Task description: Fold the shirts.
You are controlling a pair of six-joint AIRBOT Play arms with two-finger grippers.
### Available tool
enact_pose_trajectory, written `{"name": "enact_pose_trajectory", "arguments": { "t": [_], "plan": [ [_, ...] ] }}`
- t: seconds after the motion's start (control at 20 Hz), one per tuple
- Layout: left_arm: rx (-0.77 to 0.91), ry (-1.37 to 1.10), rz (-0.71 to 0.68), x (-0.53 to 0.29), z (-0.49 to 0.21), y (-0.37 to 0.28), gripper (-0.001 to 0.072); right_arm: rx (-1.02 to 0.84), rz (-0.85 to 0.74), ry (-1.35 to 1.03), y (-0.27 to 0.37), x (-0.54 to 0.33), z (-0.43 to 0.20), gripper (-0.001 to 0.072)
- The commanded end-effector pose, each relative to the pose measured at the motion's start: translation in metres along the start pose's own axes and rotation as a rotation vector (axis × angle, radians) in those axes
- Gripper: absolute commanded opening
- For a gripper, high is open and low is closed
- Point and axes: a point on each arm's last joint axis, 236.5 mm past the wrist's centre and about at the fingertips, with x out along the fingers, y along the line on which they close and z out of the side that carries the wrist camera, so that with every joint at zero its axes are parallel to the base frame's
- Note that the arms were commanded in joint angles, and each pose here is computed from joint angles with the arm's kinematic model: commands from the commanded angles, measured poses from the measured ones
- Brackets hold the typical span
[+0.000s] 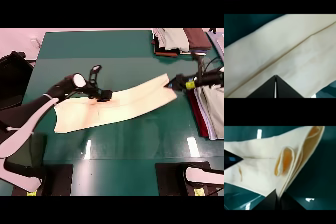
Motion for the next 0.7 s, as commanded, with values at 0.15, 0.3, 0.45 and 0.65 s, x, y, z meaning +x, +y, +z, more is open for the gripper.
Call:
{"name": "enact_pose_trajectory", "arguments": {
  "t": [0.15, 0.3, 0.45, 0.65],
  "plan": [
    [0.016, 0.063, -0.016, 0.043, -0.013, -0.014, 0.0022, -0.207, 0.063, -0.097, 0.135, -0.036, 0.026, 0.0012],
    [0.014, 0.035, -0.011, 0.046, -0.007, -0.012, 0.0022, -0.260, 0.108, -0.075, 0.174, -0.027, 0.019, 0.0012],
    [0.015, 0.011, -0.010, 0.041, 0.003, -0.011, 0.0022, -0.297, 0.154, -0.073, 0.210, -0.015, 0.012, 0.0012],
    [-0.006, -0.165, 0.062, -0.040, 0.069, 0.016, 0.0022, -0.359, 0.230, -0.083, 0.262, 0.013, -0.002, 0.0012]
  ]
}}
